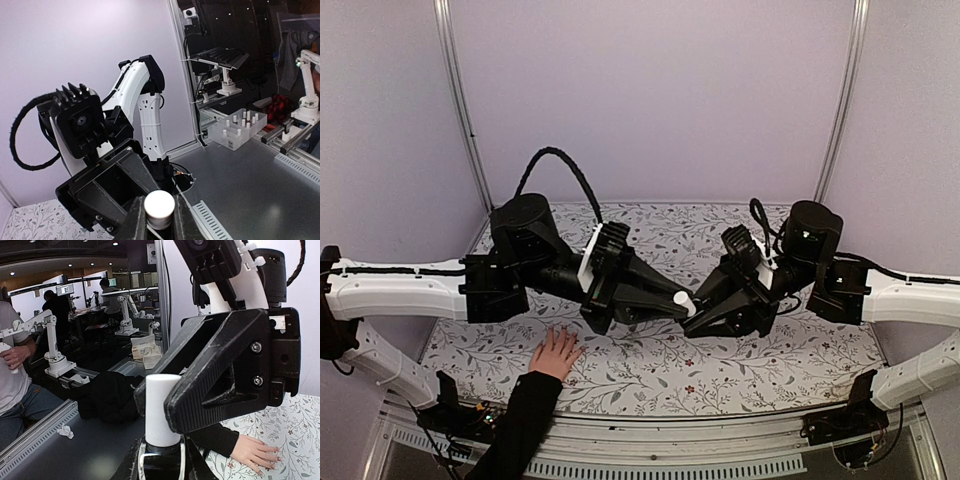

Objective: Paint the nails
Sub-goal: Unscrew the nail polish bottle.

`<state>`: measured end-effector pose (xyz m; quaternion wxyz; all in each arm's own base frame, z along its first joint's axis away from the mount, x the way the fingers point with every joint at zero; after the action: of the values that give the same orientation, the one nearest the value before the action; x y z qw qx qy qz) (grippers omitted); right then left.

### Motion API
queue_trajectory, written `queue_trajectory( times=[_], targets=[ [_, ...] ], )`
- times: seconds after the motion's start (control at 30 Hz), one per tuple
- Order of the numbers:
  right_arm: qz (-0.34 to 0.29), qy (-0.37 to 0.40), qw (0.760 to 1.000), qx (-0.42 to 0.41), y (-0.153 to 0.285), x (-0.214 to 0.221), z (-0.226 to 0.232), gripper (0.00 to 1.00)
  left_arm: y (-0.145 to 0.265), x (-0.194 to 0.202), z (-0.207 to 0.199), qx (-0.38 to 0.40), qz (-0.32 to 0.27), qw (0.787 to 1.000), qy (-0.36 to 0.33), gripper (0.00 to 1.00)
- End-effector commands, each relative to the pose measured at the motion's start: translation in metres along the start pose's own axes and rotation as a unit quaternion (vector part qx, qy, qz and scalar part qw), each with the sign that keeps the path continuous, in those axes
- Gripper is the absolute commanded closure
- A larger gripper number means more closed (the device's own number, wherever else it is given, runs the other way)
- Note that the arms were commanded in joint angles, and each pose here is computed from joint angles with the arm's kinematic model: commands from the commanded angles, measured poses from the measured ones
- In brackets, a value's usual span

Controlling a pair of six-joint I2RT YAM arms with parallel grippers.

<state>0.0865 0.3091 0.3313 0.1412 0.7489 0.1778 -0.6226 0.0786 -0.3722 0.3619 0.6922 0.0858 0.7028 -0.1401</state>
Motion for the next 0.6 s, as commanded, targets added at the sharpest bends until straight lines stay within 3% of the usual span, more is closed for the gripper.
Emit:
queue_trajectory(
  times=[0.0,0.07,0.57],
  targets=[
    [-0.016,0.017,1.0,0.002,0.0,-0.014,-0.006,1.0,-0.004,-0.009,-0.004,0.011,-0.01,1.0,-0.003,0.93],
    [-0.012,0.014,1.0,0.018,0.001,-0.012,-0.011,1.0,-0.003,-0.011,-0.002,-0.001,-0.012,1.0,0.0,1.0],
    [0.038,0.016,0.975,0.218,0.02,-0.001,-0.05,1.0,0.005,-0.014,0.04,-0.177,-0.033,0.981,0.074,1.0]
  ],
)
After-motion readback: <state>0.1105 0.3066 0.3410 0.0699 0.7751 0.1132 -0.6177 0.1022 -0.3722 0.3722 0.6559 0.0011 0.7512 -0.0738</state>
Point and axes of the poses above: each gripper's point midway between its finger pads, its own y axis back along the fingers, its own z axis along the line the jaws close on, x = y × z, the point moved 6 cm from there along y, back along the fingers, and after that the axes turned 14 degrees about y, right-handed, at the moved point
